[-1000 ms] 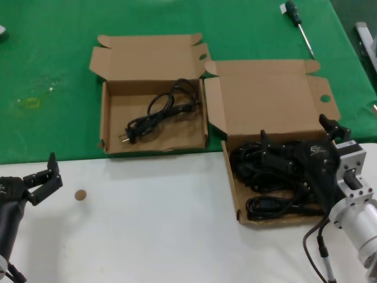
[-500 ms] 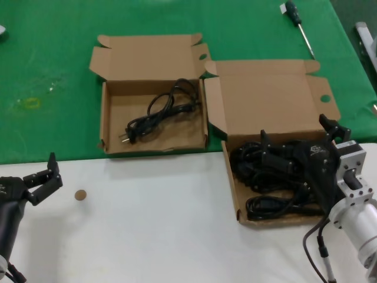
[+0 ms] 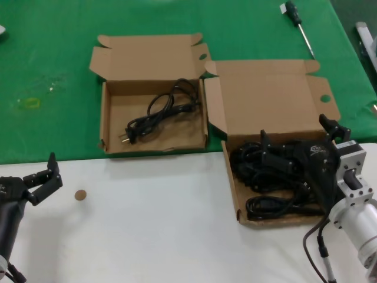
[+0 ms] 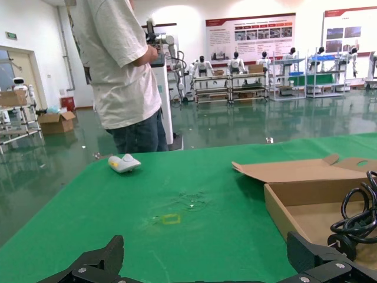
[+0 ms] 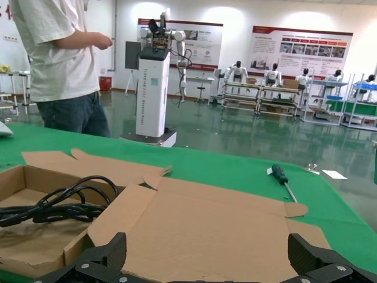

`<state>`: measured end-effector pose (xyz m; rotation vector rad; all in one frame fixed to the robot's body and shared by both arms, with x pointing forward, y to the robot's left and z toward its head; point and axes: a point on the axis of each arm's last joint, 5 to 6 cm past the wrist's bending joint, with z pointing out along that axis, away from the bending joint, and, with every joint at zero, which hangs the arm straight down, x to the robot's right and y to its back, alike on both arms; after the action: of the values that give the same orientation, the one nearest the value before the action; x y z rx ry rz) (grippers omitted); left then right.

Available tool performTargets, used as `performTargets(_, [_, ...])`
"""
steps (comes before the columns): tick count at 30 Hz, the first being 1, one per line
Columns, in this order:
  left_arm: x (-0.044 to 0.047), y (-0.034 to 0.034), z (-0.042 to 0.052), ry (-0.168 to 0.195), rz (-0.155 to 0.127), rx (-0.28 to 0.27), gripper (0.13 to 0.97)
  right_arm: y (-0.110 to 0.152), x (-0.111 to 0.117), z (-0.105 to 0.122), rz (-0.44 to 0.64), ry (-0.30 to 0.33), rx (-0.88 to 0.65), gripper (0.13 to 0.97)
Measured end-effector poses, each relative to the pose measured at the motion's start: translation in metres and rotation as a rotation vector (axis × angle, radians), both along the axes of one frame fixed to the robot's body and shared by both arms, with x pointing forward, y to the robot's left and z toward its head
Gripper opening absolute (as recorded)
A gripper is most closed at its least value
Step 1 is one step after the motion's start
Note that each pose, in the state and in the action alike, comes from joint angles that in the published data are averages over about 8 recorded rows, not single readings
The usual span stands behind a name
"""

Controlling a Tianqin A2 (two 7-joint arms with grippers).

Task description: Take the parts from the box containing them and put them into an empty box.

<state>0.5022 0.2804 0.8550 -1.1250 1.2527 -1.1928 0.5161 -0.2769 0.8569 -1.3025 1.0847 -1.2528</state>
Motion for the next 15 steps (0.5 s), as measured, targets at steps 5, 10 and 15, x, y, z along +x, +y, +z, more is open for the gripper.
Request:
performTargets(5, [0.0000, 0.0000, 0.0000, 0.000, 0.000, 0.000, 0.966, 0.0000, 0.0000, 0.0000, 0.000, 0.000, 0.000, 0.966])
performTargets(10, [0.0000, 0.0000, 0.0000, 0.000, 0.000, 0.000, 0.966, 0.0000, 0.0000, 0.0000, 0.000, 0.000, 0.000, 0.966])
performTargets(15, [0.0000, 0.0000, 0.0000, 0.000, 0.000, 0.000, 0.966, 0.0000, 0.0000, 0.0000, 0.000, 0.000, 0.000, 0.966])
